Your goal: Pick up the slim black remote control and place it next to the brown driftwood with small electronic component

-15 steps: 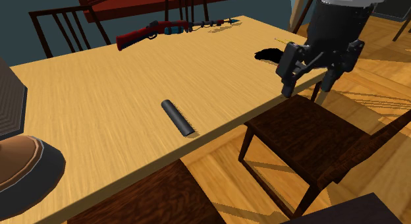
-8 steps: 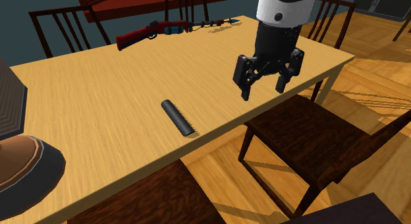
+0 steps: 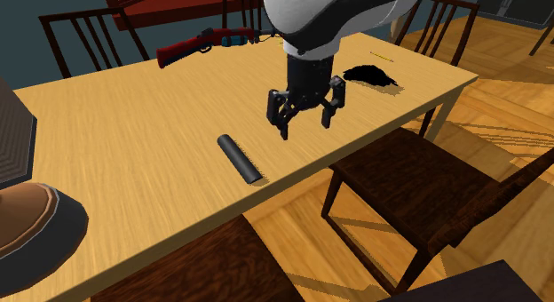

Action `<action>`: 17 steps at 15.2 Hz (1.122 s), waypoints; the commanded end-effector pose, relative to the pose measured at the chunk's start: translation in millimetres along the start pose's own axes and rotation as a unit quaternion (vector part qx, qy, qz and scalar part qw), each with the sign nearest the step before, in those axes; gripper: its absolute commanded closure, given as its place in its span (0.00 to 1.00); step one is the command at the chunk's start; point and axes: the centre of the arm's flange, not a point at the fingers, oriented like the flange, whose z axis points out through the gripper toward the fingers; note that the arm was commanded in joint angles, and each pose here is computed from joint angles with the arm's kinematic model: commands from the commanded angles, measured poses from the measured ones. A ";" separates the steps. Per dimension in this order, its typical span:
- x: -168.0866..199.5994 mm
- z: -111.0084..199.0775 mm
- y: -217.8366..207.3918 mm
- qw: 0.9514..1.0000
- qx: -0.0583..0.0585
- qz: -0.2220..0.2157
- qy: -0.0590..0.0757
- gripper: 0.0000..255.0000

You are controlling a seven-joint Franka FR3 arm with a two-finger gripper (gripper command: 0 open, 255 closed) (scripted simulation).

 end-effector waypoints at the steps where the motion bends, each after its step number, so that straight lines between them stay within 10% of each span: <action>1: 18.1 12.0 -19.6 1.000 -0.004 -0.008 0.003 0.00; 17: 135.7 97.5 -142.7 0.997 -0.033 -0.066 0.019 0.00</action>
